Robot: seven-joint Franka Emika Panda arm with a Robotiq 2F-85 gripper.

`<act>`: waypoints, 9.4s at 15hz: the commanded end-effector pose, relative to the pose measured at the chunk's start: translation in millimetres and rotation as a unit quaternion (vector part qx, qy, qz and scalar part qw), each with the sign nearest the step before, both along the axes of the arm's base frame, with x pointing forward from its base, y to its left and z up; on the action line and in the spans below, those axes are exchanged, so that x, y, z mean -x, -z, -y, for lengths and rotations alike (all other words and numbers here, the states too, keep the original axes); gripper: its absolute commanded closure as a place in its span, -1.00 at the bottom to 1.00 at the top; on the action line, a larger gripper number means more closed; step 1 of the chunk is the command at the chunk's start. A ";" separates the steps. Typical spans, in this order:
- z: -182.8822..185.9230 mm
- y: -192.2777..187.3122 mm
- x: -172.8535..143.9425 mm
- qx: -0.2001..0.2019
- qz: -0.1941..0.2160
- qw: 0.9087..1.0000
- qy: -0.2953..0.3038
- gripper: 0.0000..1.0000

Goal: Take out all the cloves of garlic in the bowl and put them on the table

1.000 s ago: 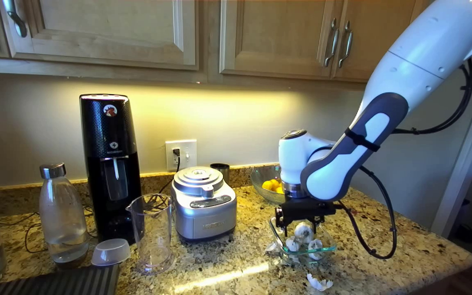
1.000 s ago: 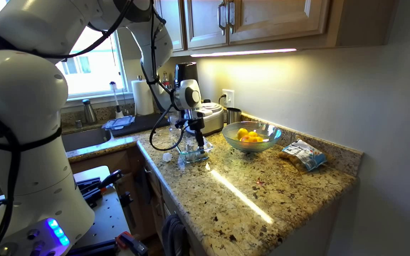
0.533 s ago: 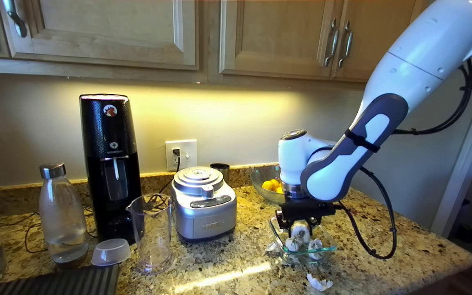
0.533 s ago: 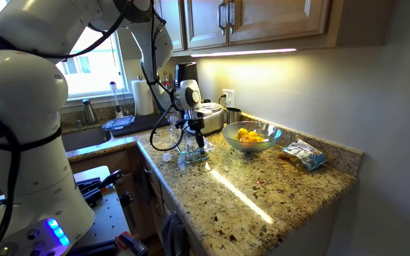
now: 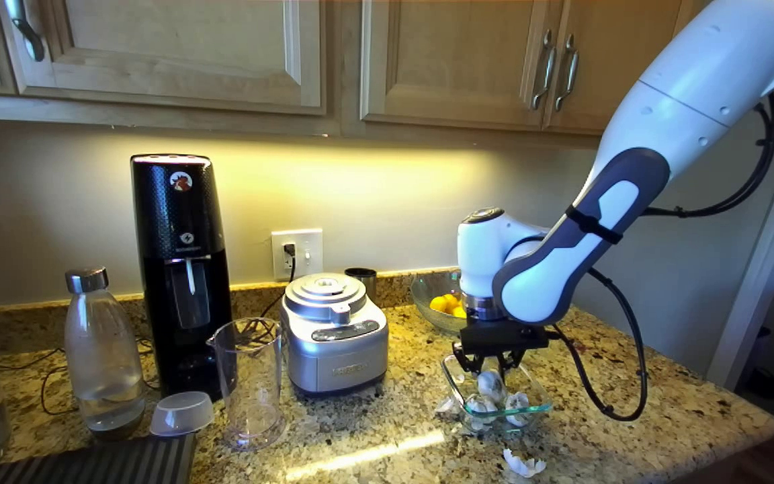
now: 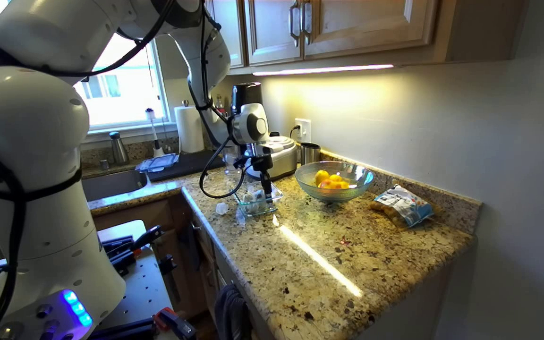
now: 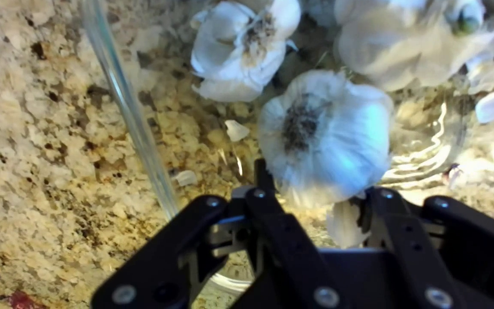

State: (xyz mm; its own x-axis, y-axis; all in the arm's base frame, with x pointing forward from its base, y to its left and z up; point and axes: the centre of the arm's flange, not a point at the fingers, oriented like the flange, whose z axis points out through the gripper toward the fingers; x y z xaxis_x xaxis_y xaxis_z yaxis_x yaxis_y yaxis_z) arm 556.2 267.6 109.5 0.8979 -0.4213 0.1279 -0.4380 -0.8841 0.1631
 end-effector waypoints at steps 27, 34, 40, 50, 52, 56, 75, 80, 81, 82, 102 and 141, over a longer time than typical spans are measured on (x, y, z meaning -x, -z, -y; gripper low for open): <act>32.0 -23.0 -1.3 -0.108 -0.049 0.993 -0.006 -1.00; 28.9 -12.0 -1.6 -0.112 -0.056 0.992 -0.014 -1.00; 27.9 2.4 -5.1 -0.108 -0.058 0.992 -0.019 -1.00; 25.0 5.2 -9.1 -0.110 -0.052 0.992 -0.030 0.20; 26.3 -1.8 -7.7 -0.112 -0.055 0.992 -0.027 0.20; 31.5 -42.9 1.0 -0.122 -0.057 0.990 -0.033 0.20; 142.9 -71.9 9.0 -0.086 0.038 0.978 0.188 0.20; 155.8 -38.6 4.1 -0.072 0.057 0.964 0.250 0.20; 158.0 -31.8 3.7 -0.071 0.058 0.962 0.258 0.20; 160.2 -26.8 3.7 -0.068 0.060 0.960 0.266 0.20; 140.3 -73.8 10.4 -0.066 0.081 0.972 0.210 -1.00; -16.6 -12.8 22.5 -0.102 -0.085 0.935 -0.330 -1.00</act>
State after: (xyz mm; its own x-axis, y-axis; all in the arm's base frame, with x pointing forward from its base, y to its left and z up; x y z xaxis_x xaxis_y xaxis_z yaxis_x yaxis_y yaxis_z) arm 534.3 283.0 125.2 0.9791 0.1993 -0.0414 0.1980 -0.9796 -0.0330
